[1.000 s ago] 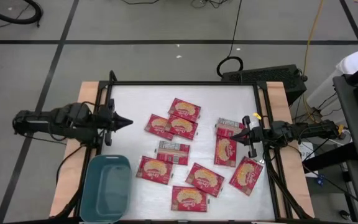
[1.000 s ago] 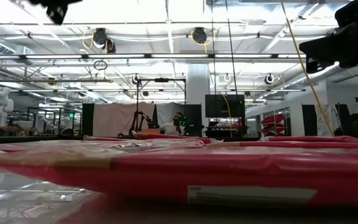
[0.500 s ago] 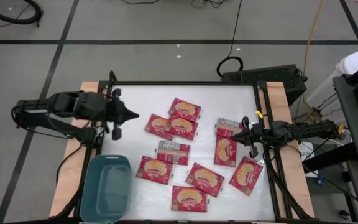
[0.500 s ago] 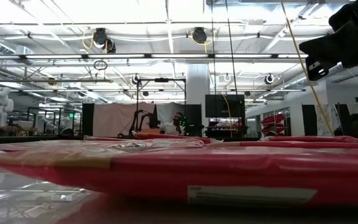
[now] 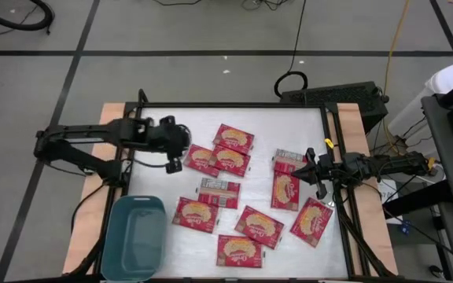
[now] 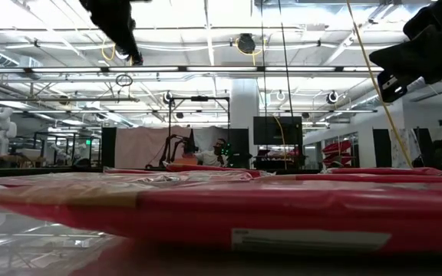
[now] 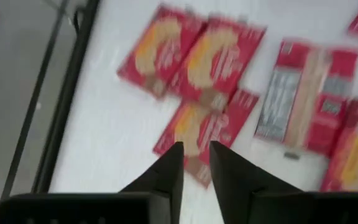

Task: Sort popcorn bags into baskets
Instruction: Put the red popcorn bag into the blue bin

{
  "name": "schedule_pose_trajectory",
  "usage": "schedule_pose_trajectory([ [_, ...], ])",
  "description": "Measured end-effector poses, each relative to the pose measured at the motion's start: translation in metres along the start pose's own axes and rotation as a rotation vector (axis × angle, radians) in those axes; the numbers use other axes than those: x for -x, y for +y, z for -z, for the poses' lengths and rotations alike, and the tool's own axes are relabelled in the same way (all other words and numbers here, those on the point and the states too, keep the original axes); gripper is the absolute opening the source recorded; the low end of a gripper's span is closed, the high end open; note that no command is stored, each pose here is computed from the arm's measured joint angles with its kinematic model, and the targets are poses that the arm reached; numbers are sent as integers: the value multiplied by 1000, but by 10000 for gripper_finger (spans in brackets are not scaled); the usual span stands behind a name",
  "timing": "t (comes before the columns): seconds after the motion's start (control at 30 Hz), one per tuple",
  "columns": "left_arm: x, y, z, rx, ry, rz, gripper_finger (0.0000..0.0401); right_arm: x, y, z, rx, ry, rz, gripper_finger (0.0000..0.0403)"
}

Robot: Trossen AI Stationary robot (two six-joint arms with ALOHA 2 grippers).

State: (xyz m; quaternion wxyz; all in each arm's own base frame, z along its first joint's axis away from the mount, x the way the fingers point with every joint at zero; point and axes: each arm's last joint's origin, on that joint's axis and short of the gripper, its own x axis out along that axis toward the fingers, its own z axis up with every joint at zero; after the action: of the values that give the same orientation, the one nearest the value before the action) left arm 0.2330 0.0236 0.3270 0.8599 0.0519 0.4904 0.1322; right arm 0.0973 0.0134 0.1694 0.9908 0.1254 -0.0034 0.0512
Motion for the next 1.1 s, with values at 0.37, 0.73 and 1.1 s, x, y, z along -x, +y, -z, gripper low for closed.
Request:
schedule_pose_trajectory([
  [0.37, -71, -8, 2, 31, 311, -3, 177, 0, 0, 0, -57, -1, -3, 0],
  [0.73, -132, -20, 39, 47, 432, -30, 288, 0, 0, 0, -57, 0, -4, 0],
  [1.1, -151, -24, 62, 129, 412, -82, 279, 0, 0, 0, -42, 0, -2, 0],
])
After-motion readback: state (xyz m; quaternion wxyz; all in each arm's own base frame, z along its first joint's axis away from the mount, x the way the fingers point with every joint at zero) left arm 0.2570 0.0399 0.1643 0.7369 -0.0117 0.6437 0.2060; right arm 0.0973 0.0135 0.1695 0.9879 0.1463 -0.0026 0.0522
